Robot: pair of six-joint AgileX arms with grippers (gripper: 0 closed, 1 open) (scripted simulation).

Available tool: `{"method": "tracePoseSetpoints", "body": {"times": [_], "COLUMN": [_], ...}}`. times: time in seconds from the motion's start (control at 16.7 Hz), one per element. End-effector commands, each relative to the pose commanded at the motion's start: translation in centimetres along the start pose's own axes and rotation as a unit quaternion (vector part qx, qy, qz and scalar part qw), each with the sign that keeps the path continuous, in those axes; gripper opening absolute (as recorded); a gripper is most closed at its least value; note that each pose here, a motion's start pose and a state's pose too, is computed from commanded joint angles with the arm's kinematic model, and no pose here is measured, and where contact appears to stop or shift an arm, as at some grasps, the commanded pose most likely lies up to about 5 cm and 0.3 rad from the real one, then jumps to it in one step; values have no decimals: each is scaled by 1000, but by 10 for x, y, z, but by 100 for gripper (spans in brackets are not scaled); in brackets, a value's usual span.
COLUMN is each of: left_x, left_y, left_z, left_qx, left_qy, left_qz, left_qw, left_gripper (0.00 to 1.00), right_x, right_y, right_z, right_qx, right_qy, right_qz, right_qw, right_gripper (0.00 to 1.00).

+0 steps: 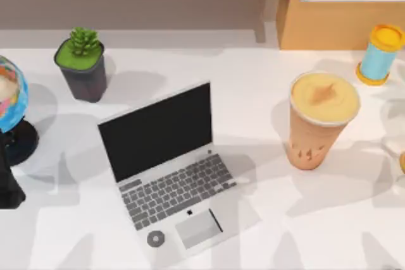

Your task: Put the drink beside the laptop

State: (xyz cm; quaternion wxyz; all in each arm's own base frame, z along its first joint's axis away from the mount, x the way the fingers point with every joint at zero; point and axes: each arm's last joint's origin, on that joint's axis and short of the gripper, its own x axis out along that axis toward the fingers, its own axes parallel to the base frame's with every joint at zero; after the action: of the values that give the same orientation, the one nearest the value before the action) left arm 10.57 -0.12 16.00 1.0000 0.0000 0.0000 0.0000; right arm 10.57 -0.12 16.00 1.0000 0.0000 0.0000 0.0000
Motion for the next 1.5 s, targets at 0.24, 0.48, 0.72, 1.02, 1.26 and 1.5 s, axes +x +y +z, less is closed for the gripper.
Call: {"method": "tracePoseSetpoints", "body": {"times": [0.24,0.48,0.72,1.02,1.26,1.5], "left_x": [0,0,0,0,0,0], "left_y": [0,0,0,0,0,0], "left_z": [0,0,0,0,0,0], "left_qx": [0,0,0,0,0,0], "left_qy": [0,0,0,0,0,0], "left_qz": [0,0,0,0,0,0], "left_qw": [1000,1000,1000,1000,1000,1000], "left_gripper": [100,100,100,100,100,100], "right_x": [1,9,21,39,44,39], "right_y": [2,16,42,91,135,165], "right_z": [3,21,42,44,21,-17], "right_qx": [3,21,62,111,120,92], "right_qy": [-6,-39,-85,-82,-47,-3], "right_qz": [5,34,73,101,94,65], "right_qw": [1000,998,992,985,987,994], "right_gripper": [100,100,100,100,100,100]}}
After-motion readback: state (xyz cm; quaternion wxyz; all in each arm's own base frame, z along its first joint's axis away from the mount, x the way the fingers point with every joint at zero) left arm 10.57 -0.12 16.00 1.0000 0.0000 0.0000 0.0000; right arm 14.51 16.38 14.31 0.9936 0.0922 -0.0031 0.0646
